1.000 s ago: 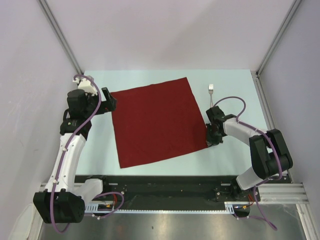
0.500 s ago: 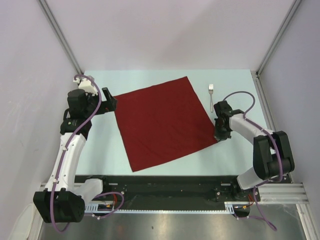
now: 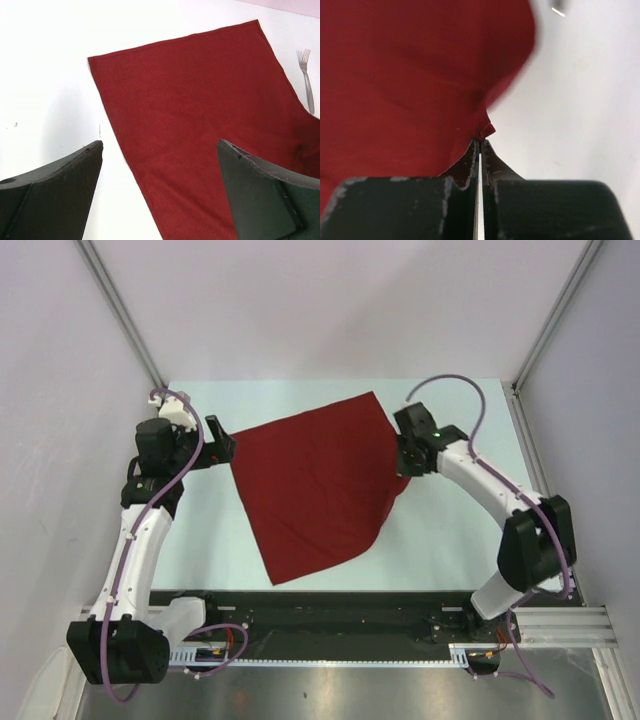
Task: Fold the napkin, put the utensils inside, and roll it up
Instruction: Fold the napkin
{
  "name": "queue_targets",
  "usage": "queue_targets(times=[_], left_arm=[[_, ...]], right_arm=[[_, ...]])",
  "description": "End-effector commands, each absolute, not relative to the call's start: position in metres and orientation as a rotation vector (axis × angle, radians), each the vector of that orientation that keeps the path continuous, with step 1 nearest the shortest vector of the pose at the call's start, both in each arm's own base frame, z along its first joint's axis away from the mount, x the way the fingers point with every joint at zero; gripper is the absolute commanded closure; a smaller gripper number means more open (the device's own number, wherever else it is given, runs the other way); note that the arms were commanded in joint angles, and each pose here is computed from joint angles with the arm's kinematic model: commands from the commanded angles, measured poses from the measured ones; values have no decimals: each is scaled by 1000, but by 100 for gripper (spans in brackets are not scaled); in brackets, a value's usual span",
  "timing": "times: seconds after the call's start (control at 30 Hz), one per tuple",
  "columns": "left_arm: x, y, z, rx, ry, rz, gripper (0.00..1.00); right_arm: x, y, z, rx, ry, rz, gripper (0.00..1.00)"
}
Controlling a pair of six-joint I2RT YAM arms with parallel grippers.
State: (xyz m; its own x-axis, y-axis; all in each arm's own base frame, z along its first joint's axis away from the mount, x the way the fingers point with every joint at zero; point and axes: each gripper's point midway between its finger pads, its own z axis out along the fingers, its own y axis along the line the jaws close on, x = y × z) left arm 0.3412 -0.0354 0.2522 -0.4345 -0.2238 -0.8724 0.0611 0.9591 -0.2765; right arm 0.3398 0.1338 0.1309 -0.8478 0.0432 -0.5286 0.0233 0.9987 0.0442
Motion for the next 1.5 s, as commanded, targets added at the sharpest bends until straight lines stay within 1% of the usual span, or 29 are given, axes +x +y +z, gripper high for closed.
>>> queue_targets(times=[0.0,0.03,0.07,0.17,0.2,0.23,0.27,0.3,0.33,0.37,0.4,0.47,0.5,0.57,0.63,0.67,0.73,0.8,0.87,1.13,1.33,1.47], left_arm=[[345,-40,260,-107,1968,-352,0],[345,-40,260,-108,1967,-350,0],[344,-40,260,-108,1970,-350,0],[344,-40,262,-108,1964,-349,0],[344,-39,262,-110,1963,-346,0],[344,-39,262,-110,1963,-346,0],[344,-39,262,-111,1964,-346,0],[344,-39,262,-112,1964,-345,0],[344,-39,261,-111,1964,-344,0],[345,-38,260,-113,1967,-343,0],[344,-39,261,-112,1966,-343,0],[345,-38,259,-115,1971,-342,0],[345,-38,260,-113,1972,-342,0],[345,-39,258,-113,1976,-347,0],[346,-39,258,-112,1976,-348,0],[345,-39,258,-113,1978,-346,0],[346,-38,257,-114,1981,-343,0],[346,-38,256,-116,1984,-341,1],[346,-38,256,-116,1985,-341,0],[346,-38,255,-118,1988,-344,0],[347,-39,254,-115,1990,-348,0],[347,-40,254,-113,1992,-351,0]], right_arm=[[373,207,127,-62,2530,201,100],[376,232,126,-108,2507,254,100],[387,253,139,-135,2465,318,100],[402,309,117,-245,2444,398,100],[414,330,131,-263,2386,451,100],[419,343,109,-284,2410,457,100],[418,361,107,-317,2399,502,100],[430,379,122,-317,2336,552,100],[434,387,102,-321,2355,551,100],[430,404,103,-352,2345,612,100],[438,418,111,-353,2299,653,100],[438,435,103,-366,2282,698,100],[444,445,109,-369,2233,737,100],[446,459,107,-375,2199,789,100],[451,477,117,-383,2128,864,100],[449,485,110,-401,2125,897,100],[452,502,120,-406,2073,964,100],[457,514,110,-409,2056,990,100],[460,526,117,-410,2023,1018,100],[470,551,109,-382,1934,1118,100],[469,571,124,-379,1826,1209,100],[473,580,123,-360,1788,1220,100]])
